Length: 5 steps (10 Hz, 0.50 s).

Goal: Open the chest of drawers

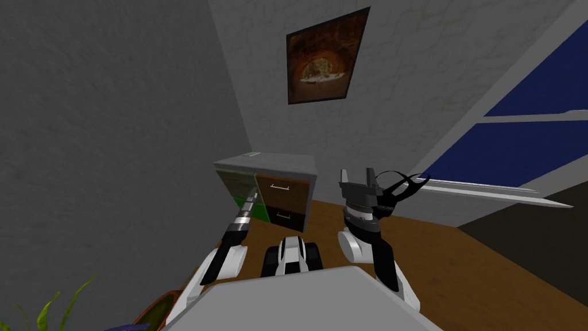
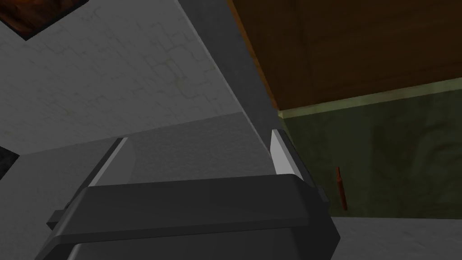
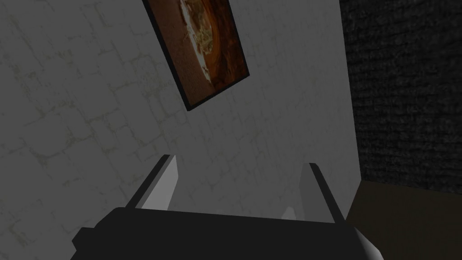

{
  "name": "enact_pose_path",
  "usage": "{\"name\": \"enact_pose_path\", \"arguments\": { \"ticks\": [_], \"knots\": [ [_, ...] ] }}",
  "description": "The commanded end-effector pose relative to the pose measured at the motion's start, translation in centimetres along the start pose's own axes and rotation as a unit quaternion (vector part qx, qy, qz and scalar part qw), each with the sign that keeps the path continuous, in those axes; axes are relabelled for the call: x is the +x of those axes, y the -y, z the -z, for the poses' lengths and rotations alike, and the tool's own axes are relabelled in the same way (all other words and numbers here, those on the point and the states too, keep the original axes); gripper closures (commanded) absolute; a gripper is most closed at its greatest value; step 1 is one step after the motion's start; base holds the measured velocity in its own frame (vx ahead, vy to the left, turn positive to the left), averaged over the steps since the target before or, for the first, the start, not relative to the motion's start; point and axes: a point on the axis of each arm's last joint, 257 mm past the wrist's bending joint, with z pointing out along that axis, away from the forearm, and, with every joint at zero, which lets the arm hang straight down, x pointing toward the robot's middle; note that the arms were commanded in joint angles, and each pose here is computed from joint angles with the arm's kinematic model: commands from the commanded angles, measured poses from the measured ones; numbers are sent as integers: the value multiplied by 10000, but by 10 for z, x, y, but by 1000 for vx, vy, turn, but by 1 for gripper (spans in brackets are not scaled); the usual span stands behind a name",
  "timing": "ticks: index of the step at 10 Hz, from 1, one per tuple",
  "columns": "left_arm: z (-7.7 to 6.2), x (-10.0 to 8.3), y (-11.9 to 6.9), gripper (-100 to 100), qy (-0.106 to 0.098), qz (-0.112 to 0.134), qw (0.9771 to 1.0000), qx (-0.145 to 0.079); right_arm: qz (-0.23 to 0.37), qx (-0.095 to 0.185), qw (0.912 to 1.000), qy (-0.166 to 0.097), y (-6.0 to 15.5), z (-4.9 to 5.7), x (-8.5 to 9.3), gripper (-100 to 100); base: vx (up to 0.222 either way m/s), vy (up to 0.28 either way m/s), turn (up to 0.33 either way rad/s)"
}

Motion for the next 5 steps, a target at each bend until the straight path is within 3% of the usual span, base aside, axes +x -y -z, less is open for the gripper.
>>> {"name": "enact_pose_path", "arguments": {
  "ticks": [1, 5],
  "knots": [
    [3, 17, -18, -100, -216, -57, 9996, -181, 0, 0, 10000, 0, 0, 0, 0, 0, 15, -124, -39],
    [8, 45, -52, -100, -630, -191, 9965, -519, 1, 0, 10000, -1, 0, 0, 0, 0, 18, -121, -108]
  ]
}}
